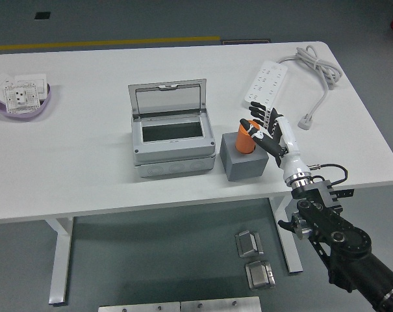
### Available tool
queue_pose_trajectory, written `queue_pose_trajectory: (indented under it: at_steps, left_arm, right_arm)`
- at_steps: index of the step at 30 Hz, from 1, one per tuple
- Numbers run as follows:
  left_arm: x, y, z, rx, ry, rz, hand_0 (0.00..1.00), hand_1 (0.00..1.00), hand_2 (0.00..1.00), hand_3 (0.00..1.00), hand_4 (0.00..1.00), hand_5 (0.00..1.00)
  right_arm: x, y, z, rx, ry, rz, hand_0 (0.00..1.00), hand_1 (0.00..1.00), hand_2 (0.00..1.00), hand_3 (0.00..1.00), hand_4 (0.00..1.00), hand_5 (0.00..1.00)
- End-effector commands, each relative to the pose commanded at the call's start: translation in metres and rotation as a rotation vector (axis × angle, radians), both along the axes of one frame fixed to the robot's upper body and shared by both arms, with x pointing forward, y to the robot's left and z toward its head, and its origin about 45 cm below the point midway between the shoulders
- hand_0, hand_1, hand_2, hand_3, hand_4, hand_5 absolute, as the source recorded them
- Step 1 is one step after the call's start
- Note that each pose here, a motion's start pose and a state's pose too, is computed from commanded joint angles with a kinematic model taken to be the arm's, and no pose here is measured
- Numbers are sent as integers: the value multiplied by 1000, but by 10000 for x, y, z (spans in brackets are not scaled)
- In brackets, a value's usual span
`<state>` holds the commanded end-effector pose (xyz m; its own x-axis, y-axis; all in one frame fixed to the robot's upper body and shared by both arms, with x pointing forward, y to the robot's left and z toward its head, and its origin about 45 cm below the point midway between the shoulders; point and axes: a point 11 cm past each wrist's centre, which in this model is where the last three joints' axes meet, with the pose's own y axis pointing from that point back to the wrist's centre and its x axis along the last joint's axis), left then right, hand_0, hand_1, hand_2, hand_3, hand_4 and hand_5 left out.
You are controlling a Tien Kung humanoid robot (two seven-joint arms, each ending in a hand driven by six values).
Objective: Pick up the cylinder from the cube,place it in the box,flap close box
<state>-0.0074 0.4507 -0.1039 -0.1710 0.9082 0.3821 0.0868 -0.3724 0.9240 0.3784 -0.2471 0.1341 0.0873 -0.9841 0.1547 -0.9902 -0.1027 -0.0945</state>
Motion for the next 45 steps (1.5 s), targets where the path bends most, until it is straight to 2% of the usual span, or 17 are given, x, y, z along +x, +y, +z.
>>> queue_pose_trajectory:
  at_steps: [16,27,45]
  left_arm:
    - [7,43,18,8,4,-6,758,687,716,886,820,506]
    - [-22,69,27,12,7,-3,756,688,716,886,819,506]
    - [15,17,6,2,-7,-2,755,687,716,886,819,506]
  right_arm:
    - [-8,-93,-2,-10,-2,-20,789,810,786,838,991,457]
    - [-29,-133,-14,-3,-2,-36,791,810,796,847,987,452]
    - [-43,-177,-35,20,25,-45,793,810,798,848,985,449]
